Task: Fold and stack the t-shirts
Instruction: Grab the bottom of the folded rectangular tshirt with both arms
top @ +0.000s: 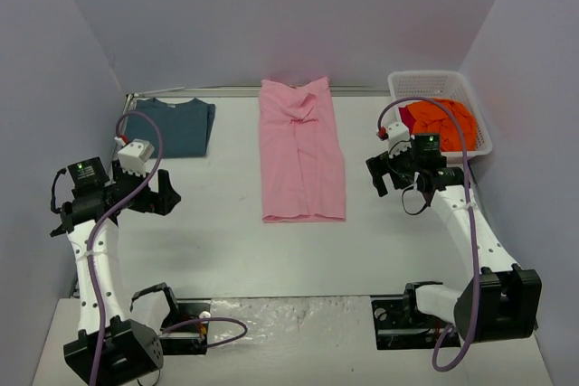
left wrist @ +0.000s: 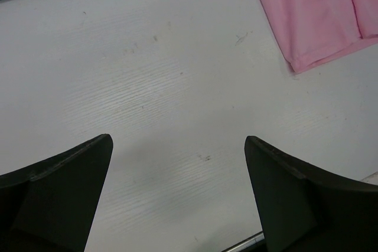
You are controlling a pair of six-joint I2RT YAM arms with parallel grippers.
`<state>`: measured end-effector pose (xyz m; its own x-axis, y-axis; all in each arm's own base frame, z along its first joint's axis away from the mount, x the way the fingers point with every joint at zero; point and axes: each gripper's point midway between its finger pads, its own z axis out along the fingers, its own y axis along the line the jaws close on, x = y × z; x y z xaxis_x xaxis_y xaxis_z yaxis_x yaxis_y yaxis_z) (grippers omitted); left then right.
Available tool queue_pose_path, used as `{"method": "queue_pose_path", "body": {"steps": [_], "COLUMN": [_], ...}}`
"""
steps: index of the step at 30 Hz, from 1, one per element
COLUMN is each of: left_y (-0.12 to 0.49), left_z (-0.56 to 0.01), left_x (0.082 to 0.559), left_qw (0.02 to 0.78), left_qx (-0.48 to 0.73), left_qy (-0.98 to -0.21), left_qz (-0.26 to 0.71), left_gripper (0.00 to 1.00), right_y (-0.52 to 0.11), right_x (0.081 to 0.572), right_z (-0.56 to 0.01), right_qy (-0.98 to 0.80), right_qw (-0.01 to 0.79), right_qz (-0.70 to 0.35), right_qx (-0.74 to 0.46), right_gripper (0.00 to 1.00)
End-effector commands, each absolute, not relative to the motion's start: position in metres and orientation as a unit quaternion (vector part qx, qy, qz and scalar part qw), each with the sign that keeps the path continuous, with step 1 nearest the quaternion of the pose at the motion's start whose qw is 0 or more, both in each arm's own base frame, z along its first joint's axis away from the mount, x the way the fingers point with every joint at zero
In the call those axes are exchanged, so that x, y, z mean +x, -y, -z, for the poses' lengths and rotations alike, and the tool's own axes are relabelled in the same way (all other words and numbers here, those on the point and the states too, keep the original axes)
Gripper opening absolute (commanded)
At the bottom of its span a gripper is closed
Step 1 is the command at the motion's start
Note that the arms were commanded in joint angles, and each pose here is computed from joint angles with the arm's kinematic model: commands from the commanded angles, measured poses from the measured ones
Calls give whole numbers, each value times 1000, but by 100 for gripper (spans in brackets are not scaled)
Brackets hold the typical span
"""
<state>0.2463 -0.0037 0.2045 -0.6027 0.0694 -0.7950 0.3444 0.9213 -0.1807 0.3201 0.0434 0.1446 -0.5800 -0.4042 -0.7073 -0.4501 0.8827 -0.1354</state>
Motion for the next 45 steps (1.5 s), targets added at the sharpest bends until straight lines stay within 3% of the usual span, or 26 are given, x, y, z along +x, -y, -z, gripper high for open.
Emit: {"method": "queue_pose_path", "body": {"steps": [1,30,45], "left_y": [6,15,17], "left_z": [-214,-212,-223], "left_x": [250,246,236], "left_qw": [443,431,457], "left_qx": [131,148,161], "left_qy": [-871,-868,-858], "left_qz": [167,195,170], "left_gripper": [94,94,94], "right_y": [-46,-50,-45], "right_x": [321,323,316], "right_z": [-151,-112,-129], "right_qy": [-883,-906,-897], "right_qw": [402,333,364], "right_qz": [-30,-46,-61], "right_qx": [-241,-256,-244], "right_gripper": [100,100,100]}}
